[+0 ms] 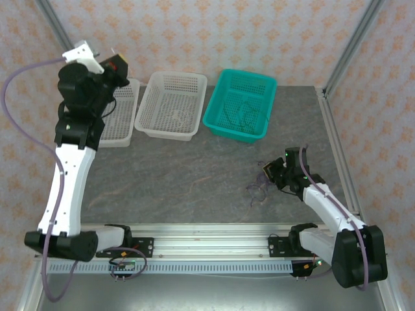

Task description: Untangle the cables

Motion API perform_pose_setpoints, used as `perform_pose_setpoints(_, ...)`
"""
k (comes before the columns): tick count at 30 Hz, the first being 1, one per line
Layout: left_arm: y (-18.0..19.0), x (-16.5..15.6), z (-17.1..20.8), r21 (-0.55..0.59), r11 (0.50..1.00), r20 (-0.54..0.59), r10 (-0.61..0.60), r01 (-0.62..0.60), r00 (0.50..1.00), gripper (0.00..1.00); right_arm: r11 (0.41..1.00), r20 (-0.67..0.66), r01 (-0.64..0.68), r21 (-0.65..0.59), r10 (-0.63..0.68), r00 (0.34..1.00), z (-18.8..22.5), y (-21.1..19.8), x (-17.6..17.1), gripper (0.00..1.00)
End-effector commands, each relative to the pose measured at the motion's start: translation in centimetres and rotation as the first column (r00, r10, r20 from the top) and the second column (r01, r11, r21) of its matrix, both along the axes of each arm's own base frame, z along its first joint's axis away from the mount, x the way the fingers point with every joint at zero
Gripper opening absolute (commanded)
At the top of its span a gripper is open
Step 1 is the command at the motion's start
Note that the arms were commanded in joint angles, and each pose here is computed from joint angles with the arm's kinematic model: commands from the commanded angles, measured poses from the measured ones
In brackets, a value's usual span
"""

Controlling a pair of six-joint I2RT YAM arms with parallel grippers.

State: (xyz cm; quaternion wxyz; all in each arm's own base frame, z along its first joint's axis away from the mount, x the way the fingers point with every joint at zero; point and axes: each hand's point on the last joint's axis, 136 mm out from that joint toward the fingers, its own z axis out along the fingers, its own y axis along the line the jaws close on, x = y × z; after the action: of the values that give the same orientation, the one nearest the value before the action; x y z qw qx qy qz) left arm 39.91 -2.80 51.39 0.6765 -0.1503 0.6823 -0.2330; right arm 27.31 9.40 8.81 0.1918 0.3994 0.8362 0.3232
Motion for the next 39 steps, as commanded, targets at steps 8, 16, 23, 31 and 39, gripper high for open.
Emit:
perform_pose_setpoints(8, 1.8, 8.2, -0.7, 0.041, 0.993, -0.039, 0.112, -0.111, 0.993, 0.0, 0.999, 0.049, -0.026, -0.018, 0.027, 0.998, 1.3, 0.1, 0.1, 0.0)
perform_pose_setpoints(16, 1.4, 15.6, -14.1, 0.071, 0.994, -0.328, 0.106, -0.087, 0.939, 0.08, 1.0, 0.05, -0.024, -0.018, 0.025, 0.998, 1.3, 0.0, -0.5, 0.0)
perform_pose_setpoints(23, 1.2, 15.1, -17.6, 0.061, 0.994, -0.386, 0.107, -0.09, 0.916, 0.56, 0.999, 0.042, -0.013, -0.038, 0.014, 0.999, 1.3, -0.4, -0.6, 0.0)
perform_pose_setpoints(31, -4.1, 7.4, -10.9, 0.114, 0.993, -0.238, -0.006, 0.034, 0.971, 0.57, 0.999, 0.049, -0.047, 0.01, 0.046, 0.998, 1.4, 0.7, 0.4, 0.0)
perform_pose_setpoints(39, -16.2, -2.4, -12.7, 0.151, 0.898, -0.179, -0.385, 0.412, 0.905, 0.55, 0.984, 0.118, -0.153, 0.086, 0.143, 0.983, 2.9, 3.7, 1.2, 0.0)
